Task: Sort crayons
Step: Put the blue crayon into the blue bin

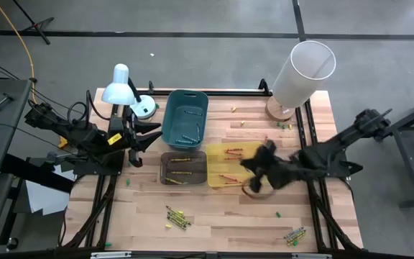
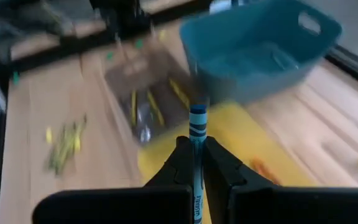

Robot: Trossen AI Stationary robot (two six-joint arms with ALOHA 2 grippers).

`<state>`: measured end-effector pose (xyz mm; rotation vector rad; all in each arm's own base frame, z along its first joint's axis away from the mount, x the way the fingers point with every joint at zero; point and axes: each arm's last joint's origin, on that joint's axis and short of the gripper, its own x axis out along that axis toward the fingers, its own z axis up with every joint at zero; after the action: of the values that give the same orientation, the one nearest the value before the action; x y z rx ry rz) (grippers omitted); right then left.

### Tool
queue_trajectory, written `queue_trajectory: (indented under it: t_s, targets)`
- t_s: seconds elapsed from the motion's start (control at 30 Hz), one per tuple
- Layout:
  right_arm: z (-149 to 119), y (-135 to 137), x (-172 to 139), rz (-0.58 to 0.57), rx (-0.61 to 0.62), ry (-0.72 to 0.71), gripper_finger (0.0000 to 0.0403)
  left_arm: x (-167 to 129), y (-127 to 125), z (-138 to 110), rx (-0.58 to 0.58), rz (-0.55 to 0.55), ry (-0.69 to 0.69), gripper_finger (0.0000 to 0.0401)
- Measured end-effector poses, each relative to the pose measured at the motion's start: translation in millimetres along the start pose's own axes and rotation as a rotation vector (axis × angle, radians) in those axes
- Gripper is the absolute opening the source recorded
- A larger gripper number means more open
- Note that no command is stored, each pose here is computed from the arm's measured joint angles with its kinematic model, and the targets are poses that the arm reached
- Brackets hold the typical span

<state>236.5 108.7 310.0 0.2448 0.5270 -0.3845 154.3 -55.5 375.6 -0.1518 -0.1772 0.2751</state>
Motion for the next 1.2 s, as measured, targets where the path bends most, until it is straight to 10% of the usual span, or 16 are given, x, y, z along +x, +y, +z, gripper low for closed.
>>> queue_trajectory:
  t_s: [0.67,1.2]
  targets:
    - [79,-107,90,0.423,-0.305,-0.060,0.0000,64,5,-26,-0.058,0.013,-0.050,0.0120]
    - [87,-134,135,0.342,-0.269,-0.157,0.0000,69,41,-3,0.055,0.054,-0.194,0.0120]
